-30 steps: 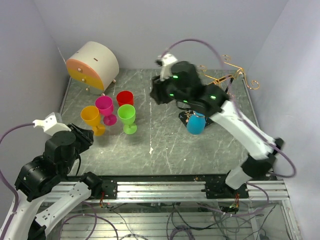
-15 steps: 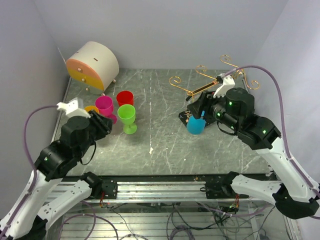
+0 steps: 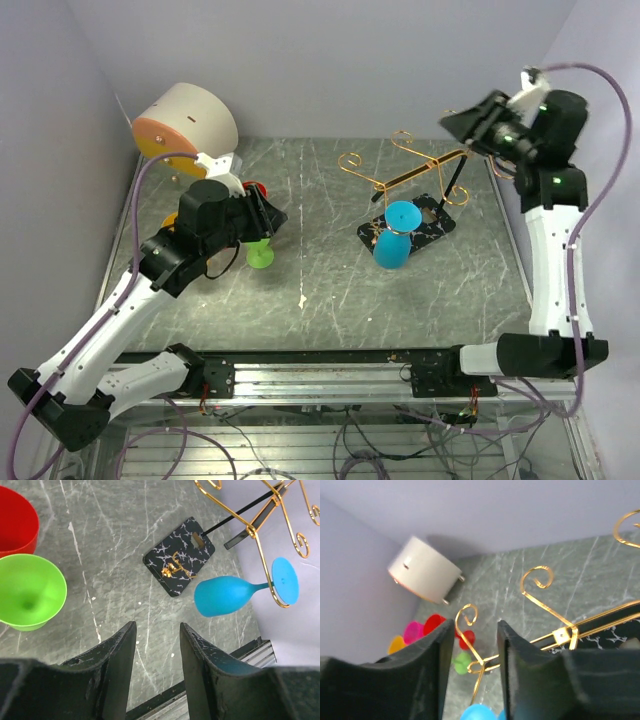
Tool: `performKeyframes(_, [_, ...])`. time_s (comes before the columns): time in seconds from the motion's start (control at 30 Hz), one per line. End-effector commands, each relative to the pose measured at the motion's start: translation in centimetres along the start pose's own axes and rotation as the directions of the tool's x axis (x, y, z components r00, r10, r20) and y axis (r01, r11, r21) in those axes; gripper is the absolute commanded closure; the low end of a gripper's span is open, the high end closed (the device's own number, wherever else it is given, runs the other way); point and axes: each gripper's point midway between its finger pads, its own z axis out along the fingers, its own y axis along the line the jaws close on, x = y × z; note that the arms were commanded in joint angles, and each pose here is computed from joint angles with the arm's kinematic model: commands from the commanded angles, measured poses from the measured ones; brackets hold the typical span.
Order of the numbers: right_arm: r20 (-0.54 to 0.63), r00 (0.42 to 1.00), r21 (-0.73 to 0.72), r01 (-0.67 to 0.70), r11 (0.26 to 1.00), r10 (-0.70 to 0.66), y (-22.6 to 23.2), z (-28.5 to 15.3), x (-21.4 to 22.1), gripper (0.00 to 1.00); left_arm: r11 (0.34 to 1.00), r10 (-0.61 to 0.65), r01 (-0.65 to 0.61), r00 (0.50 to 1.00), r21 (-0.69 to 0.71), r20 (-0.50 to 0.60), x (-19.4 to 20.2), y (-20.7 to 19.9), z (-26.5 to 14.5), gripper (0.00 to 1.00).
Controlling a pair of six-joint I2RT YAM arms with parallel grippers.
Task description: Take the wine glass off the wine glass rack
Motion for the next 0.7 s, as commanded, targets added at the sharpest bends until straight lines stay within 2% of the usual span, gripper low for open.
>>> performKeyframes(0.0, [-0.072, 0.976, -0.310, -0.219, 0.925, 0.207, -0.1, -4.4, -1.0, 0.64, 0.996, 0.021, -0.026, 0.998, 0.088, 0.063, -2.0, -2.1, -0.1, 0.50])
performKeyframes(0.1, [-0.041, 0.984, -0.248, -0.181, 0.952, 0.176, -0.6, -6.8, 0.3, 0.61, 0.995, 0.013, -0.018, 0.998, 0.097, 0.056, -1.7, -2.1, 0.2, 0.50])
performKeyframes(0.27, [-0.083, 0.985, -0.112, -0.162, 0.980, 0.153, -1.4, -9.1, 3.9, 0.59, 0.994, 0.003, -0.007, 0.999, 0.110, 0.037, -1.1, -2.1, 0.6, 0.51])
performKeyframes(0.33, [-0.114, 0.980, -0.064, -0.170, 0.983, 0.162, -2.0, -9.4, 5.4, 0.62, 0.994, -0.002, -0.001, 1.000, 0.108, 0.024, -0.7, -2.0, 0.8, 0.51])
performKeyframes(0.5, [-0.243, 0.954, -0.060, -0.194, 0.979, 0.175, -2.4, -8.4, 9.4, 0.66, 0.994, -0.011, 0.010, 1.000, 0.105, 0.004, 0.3, -1.5, 0.7, 0.52])
performKeyframes(0.67, [-0.327, 0.934, -0.027, -0.164, 0.986, 0.147, -1.4, -6.2, 13.0, 0.62, 0.996, -0.020, 0.018, 1.000, 0.082, 0.018, 0.6, -0.7, -0.1, 0.53])
